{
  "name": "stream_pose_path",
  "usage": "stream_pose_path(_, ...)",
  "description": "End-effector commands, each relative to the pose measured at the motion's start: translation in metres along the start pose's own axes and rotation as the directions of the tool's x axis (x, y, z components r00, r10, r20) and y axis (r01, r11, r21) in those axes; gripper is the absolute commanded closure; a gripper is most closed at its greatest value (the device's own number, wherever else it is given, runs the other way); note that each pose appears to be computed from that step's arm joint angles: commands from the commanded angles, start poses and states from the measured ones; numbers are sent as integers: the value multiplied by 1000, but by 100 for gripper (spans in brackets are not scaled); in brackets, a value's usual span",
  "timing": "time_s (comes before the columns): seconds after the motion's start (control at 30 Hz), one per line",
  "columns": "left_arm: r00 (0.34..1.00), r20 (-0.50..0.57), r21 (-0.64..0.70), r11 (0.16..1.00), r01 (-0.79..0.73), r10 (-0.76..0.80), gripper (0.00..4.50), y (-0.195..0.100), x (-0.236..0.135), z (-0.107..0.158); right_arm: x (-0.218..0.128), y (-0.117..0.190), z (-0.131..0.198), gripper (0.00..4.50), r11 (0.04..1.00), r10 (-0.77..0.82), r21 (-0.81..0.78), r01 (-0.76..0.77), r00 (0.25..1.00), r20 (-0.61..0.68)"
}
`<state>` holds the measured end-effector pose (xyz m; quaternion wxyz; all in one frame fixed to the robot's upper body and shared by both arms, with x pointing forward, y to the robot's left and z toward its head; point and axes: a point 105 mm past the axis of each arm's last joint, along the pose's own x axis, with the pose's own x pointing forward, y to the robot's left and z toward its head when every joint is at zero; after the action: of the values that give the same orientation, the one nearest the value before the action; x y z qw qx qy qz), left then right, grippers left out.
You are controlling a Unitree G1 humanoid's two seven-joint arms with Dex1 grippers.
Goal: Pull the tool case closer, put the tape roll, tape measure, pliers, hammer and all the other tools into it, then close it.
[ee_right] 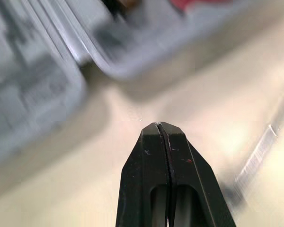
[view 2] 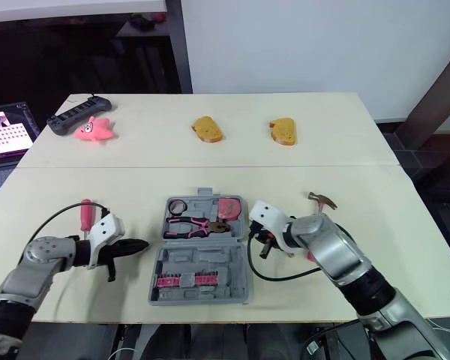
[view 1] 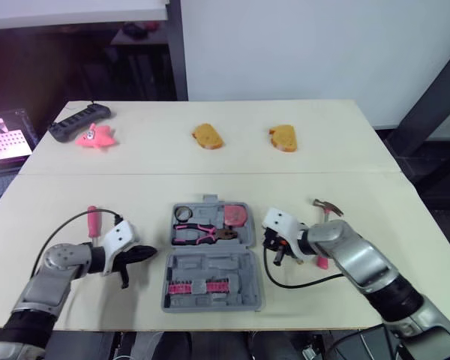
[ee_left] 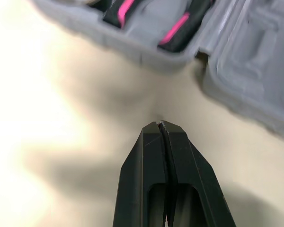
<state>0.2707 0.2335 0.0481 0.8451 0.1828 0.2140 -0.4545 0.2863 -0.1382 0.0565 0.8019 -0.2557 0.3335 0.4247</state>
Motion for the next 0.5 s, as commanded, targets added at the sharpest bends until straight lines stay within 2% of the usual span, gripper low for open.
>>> stream_pose_path(0.03,995,57,15,997,-81,80,446,16,-36,19,-26,1,-1,450,1000,-11,-3,12,998,55)
stream_pose_path(0.1,993,58,4,994,-106,106,446,19,-53,19,-42,0,-5,450,1000,-24,-6,25,995,92)
stream_pose_path(0.2,982,41,-40,983,-181,182,446,29,-90,13,-77,-15,-19,450,992,-115,79,103,979,169)
stream_pose_path(0.23,978,32,-49,978,-203,205,449,32,-99,11,-86,-18,-24,424,988,-135,92,120,974,181)
stream_pose_path(0.27,965,-12,-69,963,-260,260,408,39,-121,0,-108,-24,-40,391,979,-168,147,140,965,203)
stream_pose_path(0.3,954,-42,-82,951,-299,297,395,43,-138,-7,-124,-27,-51,368,971,-193,180,155,957,216)
stream_pose_path(0.33,936,-68,-104,931,-351,345,367,48,-157,-15,-145,-31,-66,322,957,-238,222,188,944,227)
stream_pose_path(0.43,894,-105,-138,884,-447,435,217,55,-189,-29,-182,-35,-100,169,925,-326,267,269,924,199)
stream_pose_path(0.5,878,-120,-153,865,-478,464,114,56,-199,-38,-191,-35,-114,71,914,-353,276,297,918,183)
